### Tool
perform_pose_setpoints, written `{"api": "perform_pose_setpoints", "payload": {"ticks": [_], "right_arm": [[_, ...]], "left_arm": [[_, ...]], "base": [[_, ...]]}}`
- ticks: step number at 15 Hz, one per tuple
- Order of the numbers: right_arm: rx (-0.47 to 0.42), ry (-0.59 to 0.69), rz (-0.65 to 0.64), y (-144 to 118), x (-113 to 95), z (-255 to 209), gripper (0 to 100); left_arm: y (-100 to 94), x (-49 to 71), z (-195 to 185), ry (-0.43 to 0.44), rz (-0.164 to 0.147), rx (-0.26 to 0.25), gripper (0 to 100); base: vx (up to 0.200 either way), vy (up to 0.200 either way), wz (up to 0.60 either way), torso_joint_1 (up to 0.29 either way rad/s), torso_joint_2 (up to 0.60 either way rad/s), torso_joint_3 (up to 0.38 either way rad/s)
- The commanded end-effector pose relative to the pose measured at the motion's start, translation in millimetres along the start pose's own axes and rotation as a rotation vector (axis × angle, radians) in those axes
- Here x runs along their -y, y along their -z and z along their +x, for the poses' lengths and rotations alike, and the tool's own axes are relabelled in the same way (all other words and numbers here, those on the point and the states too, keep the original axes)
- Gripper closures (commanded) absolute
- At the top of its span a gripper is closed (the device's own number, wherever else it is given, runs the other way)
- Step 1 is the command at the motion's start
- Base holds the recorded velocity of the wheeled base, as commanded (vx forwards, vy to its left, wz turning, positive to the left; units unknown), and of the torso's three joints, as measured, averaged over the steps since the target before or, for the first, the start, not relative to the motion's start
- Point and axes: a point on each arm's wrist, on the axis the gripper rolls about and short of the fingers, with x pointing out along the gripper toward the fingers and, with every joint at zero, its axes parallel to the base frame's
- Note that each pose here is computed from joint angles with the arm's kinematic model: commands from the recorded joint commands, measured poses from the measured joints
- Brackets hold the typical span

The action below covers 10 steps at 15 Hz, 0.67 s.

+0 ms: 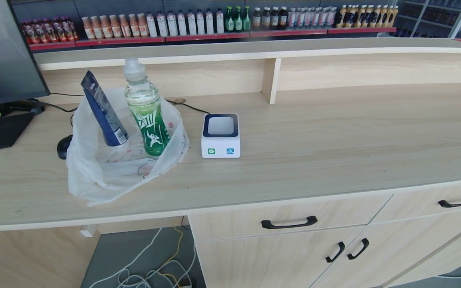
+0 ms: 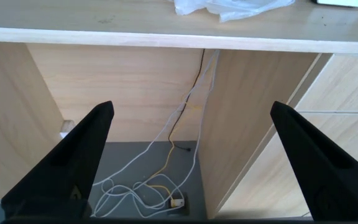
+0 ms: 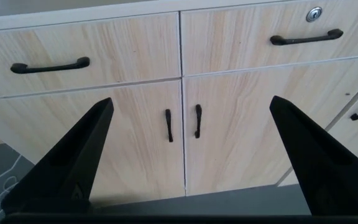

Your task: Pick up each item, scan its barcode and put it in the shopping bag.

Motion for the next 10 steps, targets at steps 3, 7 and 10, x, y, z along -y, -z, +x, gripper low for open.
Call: {"api": "perform_pose_setpoints", "payload": {"ticks": [3, 7, 10], "right_arm": [[-0.003, -0.001, 0.001, 0.4, 0.0, 0.2, 0], [-0.002, -0.001, 0.006, 0.0, 0.0, 0.1, 0], [-0.002, -0.001, 0.009, 0.0, 0.0, 0.1, 0]], "left_arm": [[0.0, 0.0, 0.0, 0.001, 0.003, 0.0, 0], [0.0, 0.0, 0.0, 0.0, 0.003, 0.0, 0], [0.0, 0.0, 0.0, 0.0, 0.003, 0.0, 0]], "base": [[0.0, 0.0, 0.0, 0.0, 0.0, 0.0], [0.0, 0.0, 0.0, 0.0, 0.0, 0.0], [0.0, 0.0, 0.0, 0.0, 0.0, 0.0]]}}
